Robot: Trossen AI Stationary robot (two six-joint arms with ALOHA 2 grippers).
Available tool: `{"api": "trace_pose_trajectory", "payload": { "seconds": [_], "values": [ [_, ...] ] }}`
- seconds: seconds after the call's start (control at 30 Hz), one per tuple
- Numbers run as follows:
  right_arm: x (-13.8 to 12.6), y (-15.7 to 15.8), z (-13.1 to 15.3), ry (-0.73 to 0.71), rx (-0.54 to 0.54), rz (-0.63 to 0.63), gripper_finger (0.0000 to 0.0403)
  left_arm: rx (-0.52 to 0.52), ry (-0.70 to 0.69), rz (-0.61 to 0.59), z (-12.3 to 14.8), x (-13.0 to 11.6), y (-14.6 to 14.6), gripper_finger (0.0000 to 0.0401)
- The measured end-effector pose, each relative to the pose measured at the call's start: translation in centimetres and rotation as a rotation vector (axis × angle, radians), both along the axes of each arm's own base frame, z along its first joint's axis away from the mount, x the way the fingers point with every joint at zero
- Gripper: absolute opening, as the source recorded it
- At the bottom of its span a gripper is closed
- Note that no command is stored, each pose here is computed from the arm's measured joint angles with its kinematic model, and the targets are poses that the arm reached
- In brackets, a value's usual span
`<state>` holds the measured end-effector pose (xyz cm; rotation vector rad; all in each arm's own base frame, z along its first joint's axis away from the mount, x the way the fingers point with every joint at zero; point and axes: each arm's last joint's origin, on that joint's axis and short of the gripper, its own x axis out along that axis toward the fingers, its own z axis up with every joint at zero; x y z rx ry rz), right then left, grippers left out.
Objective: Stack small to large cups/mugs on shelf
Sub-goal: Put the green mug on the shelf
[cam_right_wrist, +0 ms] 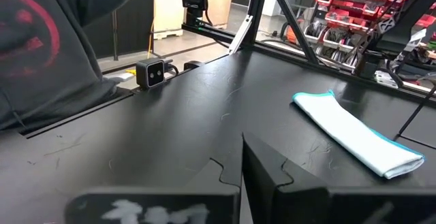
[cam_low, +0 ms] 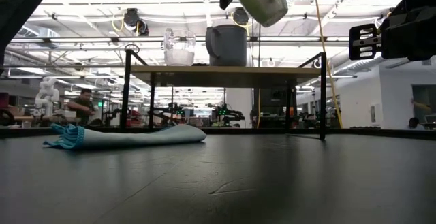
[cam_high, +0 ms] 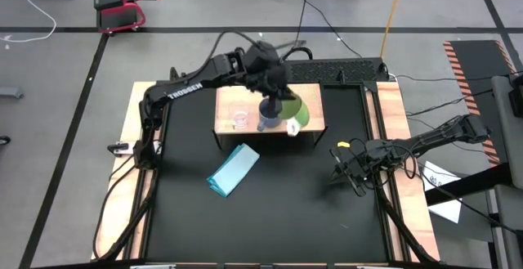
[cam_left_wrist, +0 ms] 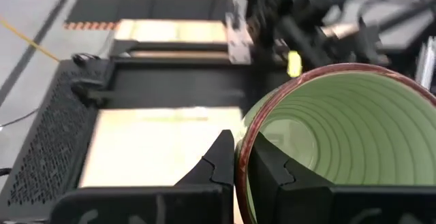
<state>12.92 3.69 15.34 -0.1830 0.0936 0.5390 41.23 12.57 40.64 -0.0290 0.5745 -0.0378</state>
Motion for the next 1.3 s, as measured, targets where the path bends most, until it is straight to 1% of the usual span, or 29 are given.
{"api": "trace_pose_trajectory", "payload": {
  "seconds": [0.17,0.33,0.47,0.73,1.0,1.13,1.3],
  "values": [
    [0.0,0.0,0.0,0.000,0.000,0.000,0.0000,0.056,0.048,-0.039,-0.3,0.6,-3.0,0.0019],
    [0.0,0.0,0.0,0.000,0.000,0.000,0.0000,0.056,0.080,-0.081,-0.8,0.9,-4.8,0.0019],
    [0.0,0.0,0.0,0.000,0.000,0.000,0.0000,0.038,0.132,-0.085,-2.2,1.2,-5.7,0.0019],
    [0.0,0.0,0.0,0.000,0.000,0.000,0.0000,0.040,0.255,-0.126,-5.4,1.7,-8.8,0.0019],
    [0.0,0.0,0.0,0.000,0.000,0.000,0.0000,0.055,0.332,-0.121,-8.5,2.1,-10.7,0.0019],
    [0.0,0.0,0.0,-0.002,-0.003,0.000,0.0000,0.048,0.293,-0.112,-9.5,2.6,-10.8,0.0019],
    [0.0,0.0,0.0,0.000,0.000,-0.001,0.0000,0.033,0.346,-0.108,-11.0,2.4,-10.8,0.0019]
  ]
}}
